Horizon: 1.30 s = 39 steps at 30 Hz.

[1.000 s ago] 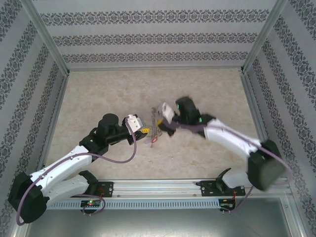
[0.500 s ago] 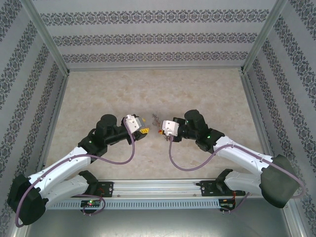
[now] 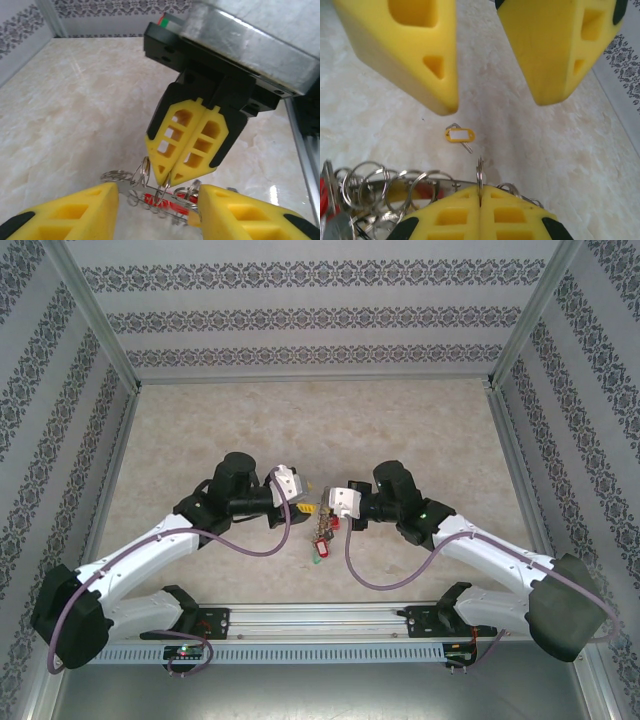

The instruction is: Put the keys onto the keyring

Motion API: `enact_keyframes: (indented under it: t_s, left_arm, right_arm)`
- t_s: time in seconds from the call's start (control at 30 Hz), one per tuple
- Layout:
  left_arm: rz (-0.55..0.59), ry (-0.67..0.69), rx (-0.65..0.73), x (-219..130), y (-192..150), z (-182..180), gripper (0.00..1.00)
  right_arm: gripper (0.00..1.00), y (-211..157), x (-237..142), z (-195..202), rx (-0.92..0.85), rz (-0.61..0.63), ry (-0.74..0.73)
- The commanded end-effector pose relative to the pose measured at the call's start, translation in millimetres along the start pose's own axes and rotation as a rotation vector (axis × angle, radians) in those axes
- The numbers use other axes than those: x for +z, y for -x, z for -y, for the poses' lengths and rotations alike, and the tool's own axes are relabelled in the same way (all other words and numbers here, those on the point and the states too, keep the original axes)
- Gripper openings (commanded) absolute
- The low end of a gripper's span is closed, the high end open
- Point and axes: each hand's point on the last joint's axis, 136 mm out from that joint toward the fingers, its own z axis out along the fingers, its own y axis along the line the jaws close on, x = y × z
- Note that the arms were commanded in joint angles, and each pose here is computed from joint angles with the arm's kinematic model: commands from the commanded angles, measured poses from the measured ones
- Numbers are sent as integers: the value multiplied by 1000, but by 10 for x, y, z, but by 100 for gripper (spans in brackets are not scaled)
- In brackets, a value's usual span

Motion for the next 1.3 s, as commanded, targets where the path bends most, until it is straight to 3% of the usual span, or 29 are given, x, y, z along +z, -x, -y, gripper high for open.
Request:
enact_keyframes:
  t_s: [0.0,0.23,0.33,0.73,0.97,1.17,1.27]
  left_arm:
    - [9,-83,26,-17,34,128,46]
    - [37,-30,34,-6,-2,68,40]
    - [92,18,43,-6,69,-5,41]
    - [136,-8,32,0,178,14,37]
    - [168,53,44,-58,243,-57,36]
    - [170,33,43,-52,261,-34,19]
    - [171,31,46,-63,276,-28,19]
  right_arm:
    - [0,362,-130,172,61,149,12]
    - [0,553,-279,161,238,290,173]
    - [0,574,-291,170,252,304,194]
    - [0,604,-262,274,271,297,205]
    - [0,597,-255,269,269,292,208]
    - [0,619,-240,270,267,292,214]
    - [0,623,-233,274,270,290,214]
